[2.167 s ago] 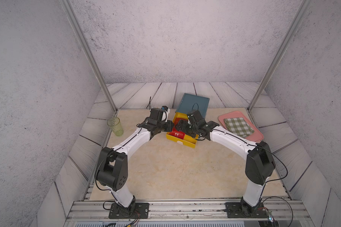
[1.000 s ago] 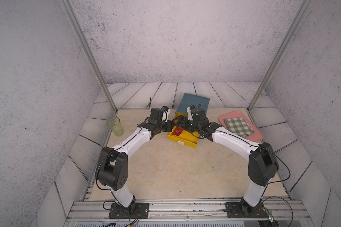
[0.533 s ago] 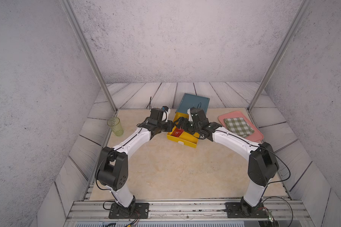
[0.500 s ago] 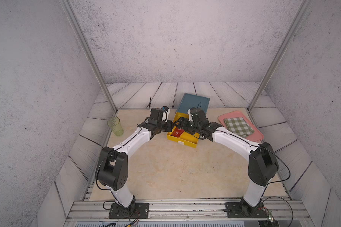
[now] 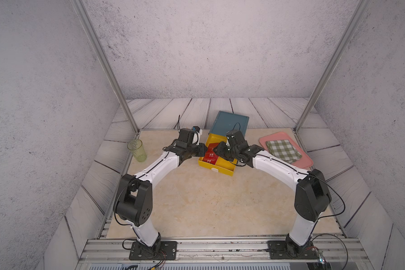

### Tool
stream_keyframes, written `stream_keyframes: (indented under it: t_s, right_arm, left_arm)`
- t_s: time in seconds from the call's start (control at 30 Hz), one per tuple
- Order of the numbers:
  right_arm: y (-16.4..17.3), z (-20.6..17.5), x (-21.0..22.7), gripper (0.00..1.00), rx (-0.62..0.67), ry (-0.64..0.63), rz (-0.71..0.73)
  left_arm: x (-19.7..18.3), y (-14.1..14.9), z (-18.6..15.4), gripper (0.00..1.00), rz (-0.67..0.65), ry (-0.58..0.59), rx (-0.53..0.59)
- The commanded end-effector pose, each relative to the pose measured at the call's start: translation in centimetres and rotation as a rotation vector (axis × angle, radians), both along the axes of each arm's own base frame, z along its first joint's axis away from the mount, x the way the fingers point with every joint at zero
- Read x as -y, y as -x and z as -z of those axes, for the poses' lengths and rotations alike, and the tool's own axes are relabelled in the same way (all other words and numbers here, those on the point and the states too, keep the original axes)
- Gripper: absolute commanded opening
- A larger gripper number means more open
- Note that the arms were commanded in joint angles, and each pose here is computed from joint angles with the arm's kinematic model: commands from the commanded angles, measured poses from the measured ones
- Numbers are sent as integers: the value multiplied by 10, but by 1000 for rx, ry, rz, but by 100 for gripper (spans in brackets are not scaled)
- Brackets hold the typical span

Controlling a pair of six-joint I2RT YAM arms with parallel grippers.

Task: Take the postcards out of the drawer
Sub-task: Pick up the postcard from the drawer.

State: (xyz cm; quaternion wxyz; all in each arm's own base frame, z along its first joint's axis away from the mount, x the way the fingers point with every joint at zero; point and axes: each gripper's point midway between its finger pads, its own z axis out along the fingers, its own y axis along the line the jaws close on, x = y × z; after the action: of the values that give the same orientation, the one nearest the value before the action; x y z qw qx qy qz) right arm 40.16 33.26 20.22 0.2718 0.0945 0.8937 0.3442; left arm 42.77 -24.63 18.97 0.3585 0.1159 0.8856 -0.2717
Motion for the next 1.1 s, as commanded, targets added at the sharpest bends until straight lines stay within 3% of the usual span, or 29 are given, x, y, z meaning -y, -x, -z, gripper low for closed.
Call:
stream_keyframes:
  t_s: [0.0, 0.4, 0.53, 0.8, 1.07]
  right_arm:
    - [2, -42, 10, 30, 66, -31, 24]
    - [4, -47, 10, 3, 76, -38, 13]
    - [5, -54, 11, 0, 89, -41, 10]
    - [9, -64, 15, 0, 102, -35, -1]
    - [14, -79, 26, 0, 130, -26, 8]
  left_arm:
    - [9, -1, -4, 21, 26, 17, 0]
    - [9, -2, -4, 23, 24, 13, 0]
    - [9, -2, -3, 29, 22, 10, -2]
    - [8, -2, -8, 53, 17, 18, -1]
    - [6, -4, -28, 62, 6, 31, 33]
